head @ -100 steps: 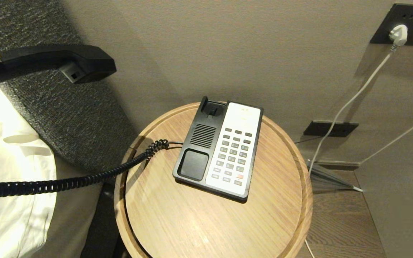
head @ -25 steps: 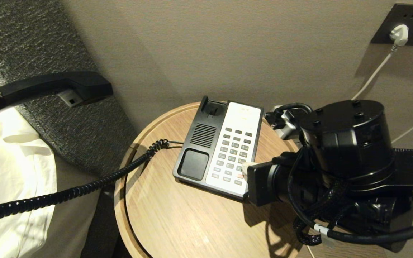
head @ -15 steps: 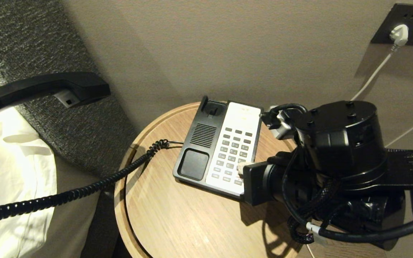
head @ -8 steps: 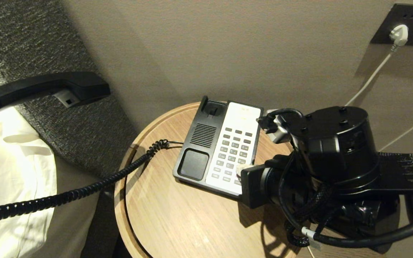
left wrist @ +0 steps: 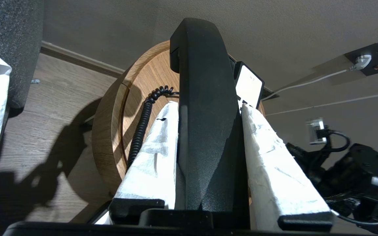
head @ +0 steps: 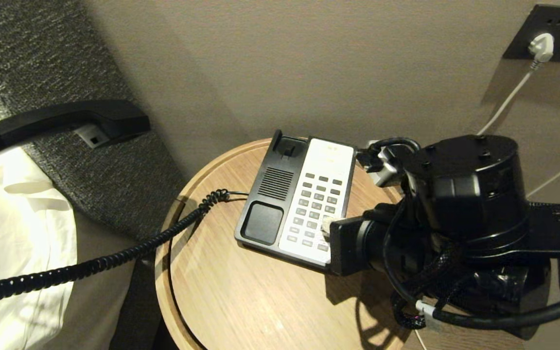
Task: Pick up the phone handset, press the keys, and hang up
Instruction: Dial the number
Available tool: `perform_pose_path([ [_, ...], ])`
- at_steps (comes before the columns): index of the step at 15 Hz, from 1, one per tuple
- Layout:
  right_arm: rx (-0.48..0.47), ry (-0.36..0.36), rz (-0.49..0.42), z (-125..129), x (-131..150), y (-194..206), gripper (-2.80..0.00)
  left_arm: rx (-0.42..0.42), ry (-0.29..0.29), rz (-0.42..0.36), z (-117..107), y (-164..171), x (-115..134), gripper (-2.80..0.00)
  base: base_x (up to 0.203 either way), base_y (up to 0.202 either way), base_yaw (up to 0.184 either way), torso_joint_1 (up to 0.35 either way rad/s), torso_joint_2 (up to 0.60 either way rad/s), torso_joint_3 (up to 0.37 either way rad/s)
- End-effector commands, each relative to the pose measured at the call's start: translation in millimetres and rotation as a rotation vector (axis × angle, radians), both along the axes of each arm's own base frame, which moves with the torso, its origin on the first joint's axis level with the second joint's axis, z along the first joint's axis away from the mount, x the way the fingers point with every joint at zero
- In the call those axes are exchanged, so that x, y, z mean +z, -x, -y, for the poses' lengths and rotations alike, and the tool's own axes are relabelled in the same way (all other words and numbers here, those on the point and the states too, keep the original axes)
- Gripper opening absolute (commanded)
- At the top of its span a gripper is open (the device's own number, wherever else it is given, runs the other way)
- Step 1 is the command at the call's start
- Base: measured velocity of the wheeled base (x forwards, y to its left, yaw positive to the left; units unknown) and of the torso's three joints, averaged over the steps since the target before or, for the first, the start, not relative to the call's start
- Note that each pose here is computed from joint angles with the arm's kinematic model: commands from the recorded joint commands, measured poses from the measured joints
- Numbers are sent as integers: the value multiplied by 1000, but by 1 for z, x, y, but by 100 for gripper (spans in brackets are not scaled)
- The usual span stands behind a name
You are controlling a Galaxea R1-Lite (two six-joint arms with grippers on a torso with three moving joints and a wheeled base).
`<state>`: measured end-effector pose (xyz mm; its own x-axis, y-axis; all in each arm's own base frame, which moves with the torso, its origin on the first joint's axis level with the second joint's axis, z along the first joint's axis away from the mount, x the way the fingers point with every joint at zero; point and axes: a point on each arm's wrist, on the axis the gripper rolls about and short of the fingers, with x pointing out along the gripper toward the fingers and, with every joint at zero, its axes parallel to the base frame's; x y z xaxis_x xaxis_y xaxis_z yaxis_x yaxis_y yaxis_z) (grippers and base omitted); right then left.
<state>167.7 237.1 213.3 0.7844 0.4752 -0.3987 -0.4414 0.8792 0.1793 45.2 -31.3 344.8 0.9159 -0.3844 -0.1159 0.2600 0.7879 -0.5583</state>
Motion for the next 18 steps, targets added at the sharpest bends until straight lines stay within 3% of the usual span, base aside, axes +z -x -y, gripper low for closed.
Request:
perform_pose_path([
  [1, -1, -27, 16, 4, 7, 3, -280, 3, 1, -4, 0, 0, 0, -280, 0, 0, 0, 0, 0, 0],
  [18, -47, 13, -4, 4, -5, -13, -280, -14, 9, -1, -2, 3, -1, -280, 0, 0, 0, 0, 0, 0],
])
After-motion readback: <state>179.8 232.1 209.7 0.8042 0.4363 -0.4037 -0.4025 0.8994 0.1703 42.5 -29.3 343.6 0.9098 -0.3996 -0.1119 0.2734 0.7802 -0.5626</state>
